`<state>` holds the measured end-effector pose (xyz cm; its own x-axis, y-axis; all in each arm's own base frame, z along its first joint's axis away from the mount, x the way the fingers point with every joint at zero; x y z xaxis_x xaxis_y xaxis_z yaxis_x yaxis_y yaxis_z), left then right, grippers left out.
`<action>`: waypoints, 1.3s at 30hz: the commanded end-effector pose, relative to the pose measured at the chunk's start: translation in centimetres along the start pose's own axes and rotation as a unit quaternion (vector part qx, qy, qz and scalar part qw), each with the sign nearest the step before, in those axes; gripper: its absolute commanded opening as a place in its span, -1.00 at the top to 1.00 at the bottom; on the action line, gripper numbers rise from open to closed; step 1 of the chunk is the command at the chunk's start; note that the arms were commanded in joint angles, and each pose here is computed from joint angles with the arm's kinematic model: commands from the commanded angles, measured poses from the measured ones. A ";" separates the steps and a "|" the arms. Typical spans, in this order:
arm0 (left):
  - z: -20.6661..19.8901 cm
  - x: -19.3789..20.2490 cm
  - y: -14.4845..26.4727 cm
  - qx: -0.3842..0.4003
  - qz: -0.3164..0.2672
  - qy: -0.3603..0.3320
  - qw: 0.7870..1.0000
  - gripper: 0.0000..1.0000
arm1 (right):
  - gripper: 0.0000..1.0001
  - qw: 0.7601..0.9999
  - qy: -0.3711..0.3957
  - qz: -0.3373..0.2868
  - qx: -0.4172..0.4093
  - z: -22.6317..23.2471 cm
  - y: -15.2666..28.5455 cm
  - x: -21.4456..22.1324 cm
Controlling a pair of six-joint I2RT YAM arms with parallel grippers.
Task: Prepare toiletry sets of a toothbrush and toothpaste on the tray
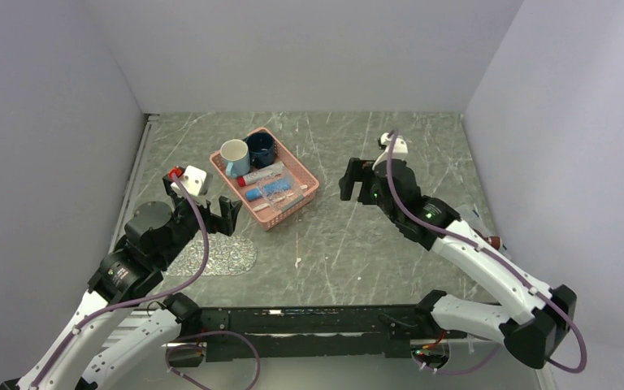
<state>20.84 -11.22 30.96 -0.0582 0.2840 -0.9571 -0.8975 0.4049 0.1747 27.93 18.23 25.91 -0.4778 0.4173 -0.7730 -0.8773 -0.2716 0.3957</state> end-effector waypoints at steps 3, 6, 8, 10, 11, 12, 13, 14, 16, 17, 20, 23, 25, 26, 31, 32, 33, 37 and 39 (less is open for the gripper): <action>0.1 -0.6 -0.1 -0.001 -0.013 0.000 1.000 -0.98 | -0.78 0.997 -0.069 0.025 -0.023 2.6 -1.6 0.9; -0.1 -0.7 -0.1 0.003 -0.013 0.000 1.000 -0.98 | -0.74 0.994 -0.098 0.040 -0.014 3.0 -2.6 2.2; -0.1 -0.7 -0.1 0.004 -0.014 0.001 1.000 -0.98 | -0.73 0.992 -0.117 0.049 -0.003 3.1 -3.2 3.0; -0.1 -0.6 -0.1 0.003 -0.012 0.000 1.000 -0.98 | -0.72 0.990 -0.129 0.055 0.002 3.3 -3.7 3.8; 0.0 -0.6 -0.1 0.001 -0.013 0.001 1.000 -0.98 | -0.72 0.989 -0.137 0.055 0.004 3.3 -3.9 4.1; 0.0 -0.5 -0.1 0.000 -0.011 0.001 1.000 -0.98 | -0.72 0.988 -0.145 0.058 0.005 3.3 -4.1 4.5; 0.1 -0.5 -0.1 -0.002 -0.011 0.001 1.000 -0.98 | -0.71 0.986 -0.156 0.060 0.006 3.4 -4.4 4.8; 0.1 -0.6 -0.1 -0.003 -0.011 0.001 1.000 -0.98 | -0.70 0.984 -0.165 0.064 0.006 3.4 -4.5 5.3; 0.2 -0.5 -0.1 -0.004 -0.010 0.000 1.000 -0.98 | -0.69 0.980 -0.184 0.073 0.001 3.9 -5.0 6.2; 0.2 -0.5 -0.1 -0.004 -0.009 0.000 1.000 -0.98 | -0.68 0.978 -0.193 0.078 0.000 4.1 -5.2 6.8; 0.2 -0.5 -0.1 -0.004 -0.009 0.000 1.000 -0.98 | -0.62 0.971 -0.220 0.089 -0.010 5.1 -5.8 8.2; 0.1 -0.5 0.0 -0.002 -0.011 0.000 1.000 -0.98 | -0.55 0.966 -0.237 0.104 -0.022 6.3 -6.3 9.8; 0.1 -0.6 0.0 -0.002 -0.012 0.000 1.000 -0.98 | -0.50 0.962 -0.245 0.112 -0.030 7.3 -6.5 10.7; 0.1 -0.6 0.0 -0.002 -0.011 0.000 1.000 -0.98 | -0.48 0.961 -0.248 0.115 -0.035 7.8 -6.7 11.1; 0.1 -0.6 0.0 -0.001 -0.012 0.000 1.000 -0.98 | -0.42 0.956 -0.256 0.136 -0.037 9.6 -7.4 13.3; 0.1 -0.6 0.0 -0.001 -0.013 0.000 1.000 -0.98 | -0.41 0.954 -0.260 0.141 -0.037 9.9 -7.5 13.8; 0.1 -0.6 0.0 -0.001 -0.013 0.000 1.000 -0.98 | -0.40 0.953 -0.264 0.146 -0.037 10.2 -7.8 14.2; 0.1 -0.7 0.1 -0.001 -0.014 0.001 1.000 -0.98 | -0.37 0.948 -0.269 0.165 -0.036 11.4 -8.6 15.7; 0.2 -0.6 0.1 -0.004 -0.013 0.002 1.000 -0.98 | -0.36 0.947 -0.269 0.172 -0.037 12.2 -9.0 16.3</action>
<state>20.84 -11.21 30.95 -0.0588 0.2839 -0.9570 -0.8978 0.4041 0.1751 26.46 34.87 12.70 -0.7141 0.6381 -0.2878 -0.6513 -0.4550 0.6073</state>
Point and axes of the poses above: each gripper's point midway between its finger pads, its own y axis back along the fingers, its own z axis along the line the jaws close on, x = y × z, the point moved 1 cm from there along y, back along the fingers, and after that the axes turned 14 degrees about -y, right-handed, at the moved point
